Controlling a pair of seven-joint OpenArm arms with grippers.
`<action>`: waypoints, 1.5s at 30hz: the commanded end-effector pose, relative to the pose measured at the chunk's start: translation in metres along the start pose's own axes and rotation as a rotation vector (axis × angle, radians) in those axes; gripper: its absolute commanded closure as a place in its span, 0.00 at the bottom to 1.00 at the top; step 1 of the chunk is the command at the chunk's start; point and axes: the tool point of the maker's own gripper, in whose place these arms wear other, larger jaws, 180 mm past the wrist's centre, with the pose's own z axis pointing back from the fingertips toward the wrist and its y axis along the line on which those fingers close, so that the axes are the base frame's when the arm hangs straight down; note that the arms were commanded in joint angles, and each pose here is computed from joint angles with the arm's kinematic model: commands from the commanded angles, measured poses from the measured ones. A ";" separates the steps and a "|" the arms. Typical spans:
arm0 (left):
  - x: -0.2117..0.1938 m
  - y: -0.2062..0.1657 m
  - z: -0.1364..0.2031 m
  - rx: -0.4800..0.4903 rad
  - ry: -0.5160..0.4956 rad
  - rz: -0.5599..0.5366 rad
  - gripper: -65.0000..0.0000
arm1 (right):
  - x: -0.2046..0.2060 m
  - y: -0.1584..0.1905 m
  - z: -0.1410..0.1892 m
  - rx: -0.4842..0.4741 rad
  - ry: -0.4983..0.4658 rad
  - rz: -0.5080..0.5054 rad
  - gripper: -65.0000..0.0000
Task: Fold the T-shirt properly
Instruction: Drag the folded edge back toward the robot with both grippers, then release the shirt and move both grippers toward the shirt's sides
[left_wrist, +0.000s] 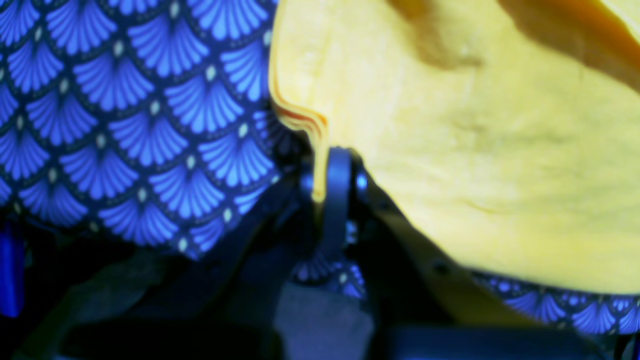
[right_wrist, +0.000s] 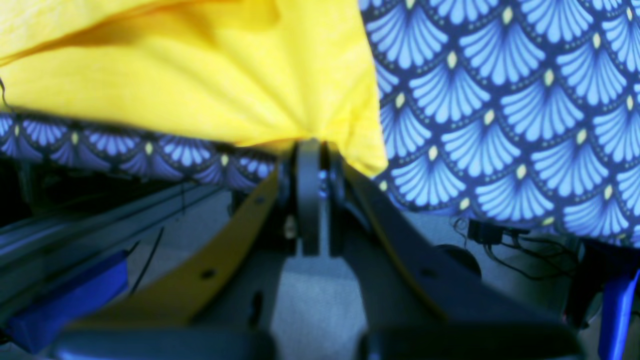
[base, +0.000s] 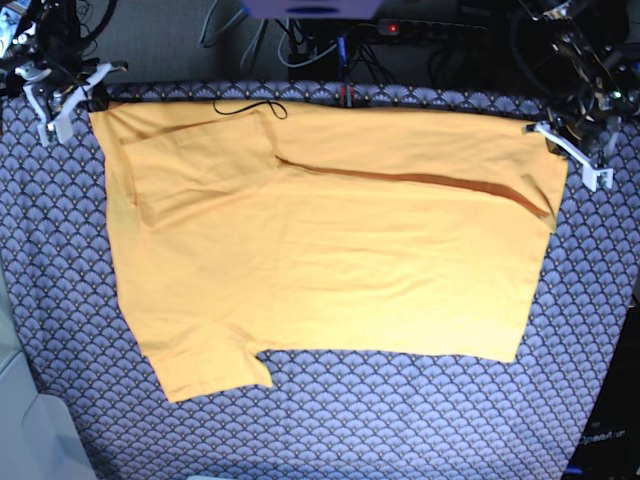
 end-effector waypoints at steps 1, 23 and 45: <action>0.010 0.007 0.005 0.015 -0.033 -0.016 1.00 | 0.006 -0.006 0.005 -0.016 -0.018 0.013 1.00; 0.026 0.037 0.023 0.056 -0.114 -0.003 0.08 | 0.038 -0.072 0.037 -0.200 -0.121 -0.048 0.37; 0.217 -0.020 0.006 0.059 -0.284 -0.321 0.08 | 0.300 -0.060 -0.067 0.096 -0.261 0.067 0.37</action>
